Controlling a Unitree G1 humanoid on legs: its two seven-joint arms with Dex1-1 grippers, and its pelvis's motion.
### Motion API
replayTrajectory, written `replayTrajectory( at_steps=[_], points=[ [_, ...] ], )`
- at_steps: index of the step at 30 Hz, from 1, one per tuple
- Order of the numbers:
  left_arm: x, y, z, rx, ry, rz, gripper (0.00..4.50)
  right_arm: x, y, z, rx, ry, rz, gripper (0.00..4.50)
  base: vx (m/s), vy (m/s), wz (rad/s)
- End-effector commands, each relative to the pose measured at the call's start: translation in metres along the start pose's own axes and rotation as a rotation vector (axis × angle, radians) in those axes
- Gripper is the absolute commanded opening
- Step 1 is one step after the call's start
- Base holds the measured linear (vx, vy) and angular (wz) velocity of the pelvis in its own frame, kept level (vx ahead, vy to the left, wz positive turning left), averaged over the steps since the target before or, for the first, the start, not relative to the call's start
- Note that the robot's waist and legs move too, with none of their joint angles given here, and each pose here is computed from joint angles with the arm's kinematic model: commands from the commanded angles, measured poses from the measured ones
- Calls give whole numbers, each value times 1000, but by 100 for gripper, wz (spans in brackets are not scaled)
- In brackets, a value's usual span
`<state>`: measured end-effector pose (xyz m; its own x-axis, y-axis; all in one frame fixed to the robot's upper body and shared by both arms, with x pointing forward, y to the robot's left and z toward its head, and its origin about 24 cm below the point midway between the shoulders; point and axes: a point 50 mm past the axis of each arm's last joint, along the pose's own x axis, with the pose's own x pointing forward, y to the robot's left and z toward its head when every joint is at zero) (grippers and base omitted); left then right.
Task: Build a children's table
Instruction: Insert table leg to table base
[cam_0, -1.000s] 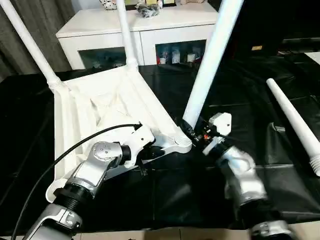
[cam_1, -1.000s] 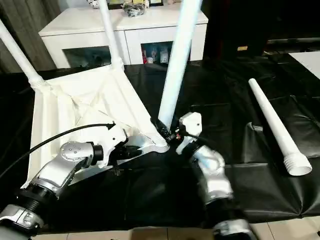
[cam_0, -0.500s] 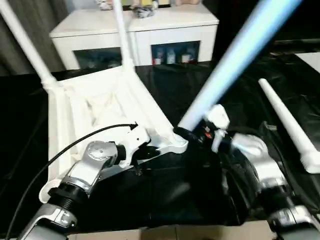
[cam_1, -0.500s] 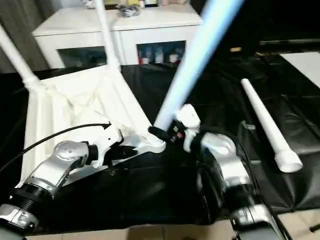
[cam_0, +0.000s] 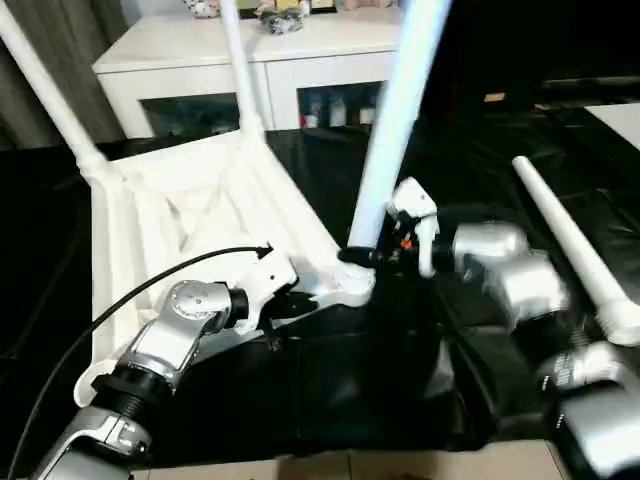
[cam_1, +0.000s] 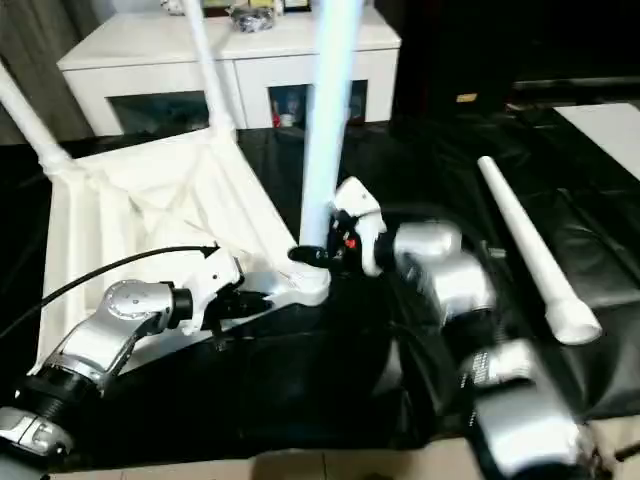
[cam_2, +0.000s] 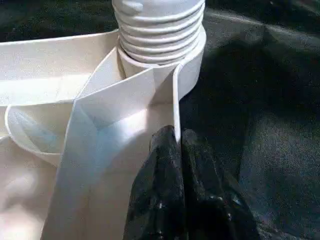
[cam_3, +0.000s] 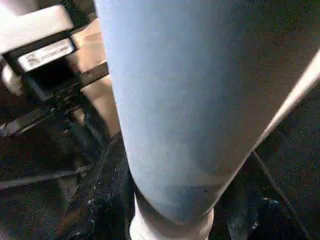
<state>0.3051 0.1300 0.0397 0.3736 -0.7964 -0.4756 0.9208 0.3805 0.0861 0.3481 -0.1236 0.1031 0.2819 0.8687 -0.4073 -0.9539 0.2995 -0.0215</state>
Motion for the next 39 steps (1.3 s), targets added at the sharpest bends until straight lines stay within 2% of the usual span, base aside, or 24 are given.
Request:
replayTrajectory(
  at_steps=[1,4,7,11,13,17,18,19,21,23,25,28,30,31,33,36,37,39],
  points=[
    [-11,12,13,45,-48,69,0,4,10,-40,120,185,69,185,0,0,0],
    [-11,11,13,45,-50,66,0,8,13,-40,116,203,112,185,0,0,0],
    [-10,10,13,45,-52,64,0,13,15,-47,131,227,123,185,0,0,0],
    [-11,10,14,43,-55,61,0,17,9,-56,178,213,7,185,0,0,0],
    [-11,9,13,39,-55,59,0,16,4,-64,229,188,-96,185,0,0,0],
    [-12,9,13,37,-55,58,0,15,3,-68,267,174,-131,185,0,0,0],
    [-12,9,12,35,-55,57,0,13,3,-73,309,165,-153,185,0,0,0],
    [-12,9,12,34,-55,57,0,13,4,-74,313,164,-157,185,0,0,0],
    [-12,8,12,30,-57,56,0,8,6,-87,376,152,-200,185,0,0,0],
    [-12,9,12,28,-59,57,0,4,9,-94,394,147,-210,185,0,0,0],
    [-12,9,13,28,-59,59,0,2,10,-97,396,144,-206,185,0,0,0],
    [-13,10,13,26,-61,63,0,-3,23,-102,378,124,-123,185,0,0,0],
    [-13,10,13,26,-60,63,0,-4,29,-103,365,130,-85,185,0,0,0],
    [-14,10,13,29,-56,62,0,-3,37,-104,334,157,-30,185,0,0,0],
    [-14,10,13,31,-54,60,0,-2,39,-104,320,168,-14,185,0,0,0],
    [-13,10,13,39,-47,52,0,3,39,-97,265,197,39,185,0,0,0],
    [-13,11,14,45,-43,48,0,7,38,-88,225,215,87,185,0,0,0],
    [-12,11,14,47,-42,46,0,8,37,-85,210,220,108,185,0,0,0]
  ],
)
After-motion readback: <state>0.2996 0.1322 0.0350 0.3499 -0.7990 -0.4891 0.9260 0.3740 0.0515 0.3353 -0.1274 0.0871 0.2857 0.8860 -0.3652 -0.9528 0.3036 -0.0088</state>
